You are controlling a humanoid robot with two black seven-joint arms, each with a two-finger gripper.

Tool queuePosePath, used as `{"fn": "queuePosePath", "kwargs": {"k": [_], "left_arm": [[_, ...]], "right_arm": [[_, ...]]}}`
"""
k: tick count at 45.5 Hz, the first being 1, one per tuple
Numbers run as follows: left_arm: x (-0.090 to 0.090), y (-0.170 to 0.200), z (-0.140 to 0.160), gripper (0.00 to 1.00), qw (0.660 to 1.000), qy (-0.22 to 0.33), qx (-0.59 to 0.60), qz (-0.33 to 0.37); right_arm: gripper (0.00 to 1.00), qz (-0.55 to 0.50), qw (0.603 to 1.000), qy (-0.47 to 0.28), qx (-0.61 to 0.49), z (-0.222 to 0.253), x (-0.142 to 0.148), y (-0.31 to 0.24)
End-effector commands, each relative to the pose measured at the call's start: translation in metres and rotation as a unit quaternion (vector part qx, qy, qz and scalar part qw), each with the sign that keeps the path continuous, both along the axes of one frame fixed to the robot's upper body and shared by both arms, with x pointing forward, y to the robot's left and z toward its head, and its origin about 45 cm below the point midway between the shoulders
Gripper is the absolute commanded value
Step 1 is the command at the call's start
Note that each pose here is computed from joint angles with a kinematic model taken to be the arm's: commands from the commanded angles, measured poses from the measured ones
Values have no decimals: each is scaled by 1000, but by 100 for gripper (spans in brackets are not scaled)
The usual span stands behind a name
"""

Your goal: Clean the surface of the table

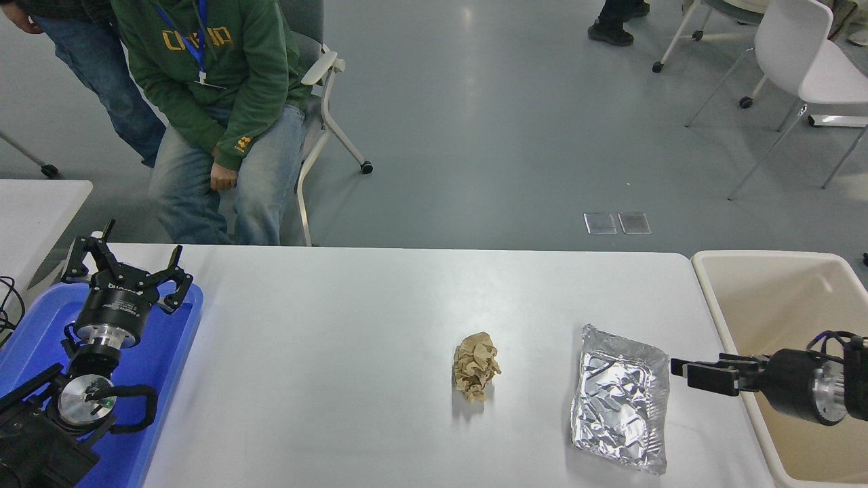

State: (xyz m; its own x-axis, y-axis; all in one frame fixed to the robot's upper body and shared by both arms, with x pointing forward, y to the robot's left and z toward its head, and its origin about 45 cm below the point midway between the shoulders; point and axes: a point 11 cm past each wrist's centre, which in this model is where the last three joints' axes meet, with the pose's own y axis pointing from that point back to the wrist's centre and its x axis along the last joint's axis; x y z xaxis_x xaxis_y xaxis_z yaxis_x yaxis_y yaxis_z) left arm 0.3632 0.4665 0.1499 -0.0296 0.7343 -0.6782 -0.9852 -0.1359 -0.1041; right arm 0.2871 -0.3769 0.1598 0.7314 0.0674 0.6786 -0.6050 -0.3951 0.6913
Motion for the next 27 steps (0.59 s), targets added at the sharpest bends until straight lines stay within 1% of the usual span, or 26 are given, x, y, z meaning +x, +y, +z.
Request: {"fn": "queuePosePath", "kwargs": {"k": [1, 18, 27], "left_arm": [[0, 0, 0, 100, 1000, 0, 0, 0], [0, 0, 0, 100, 1000, 0, 0, 0], [0, 0, 0, 100, 1000, 0, 0, 0]], "right_arm": [[99, -2, 1000, 13, -28, -20, 2, 12], [99, -44, 995, 46, -77, -43, 6, 4], [99, -80, 993, 78, -48, -46, 4, 7]]}}
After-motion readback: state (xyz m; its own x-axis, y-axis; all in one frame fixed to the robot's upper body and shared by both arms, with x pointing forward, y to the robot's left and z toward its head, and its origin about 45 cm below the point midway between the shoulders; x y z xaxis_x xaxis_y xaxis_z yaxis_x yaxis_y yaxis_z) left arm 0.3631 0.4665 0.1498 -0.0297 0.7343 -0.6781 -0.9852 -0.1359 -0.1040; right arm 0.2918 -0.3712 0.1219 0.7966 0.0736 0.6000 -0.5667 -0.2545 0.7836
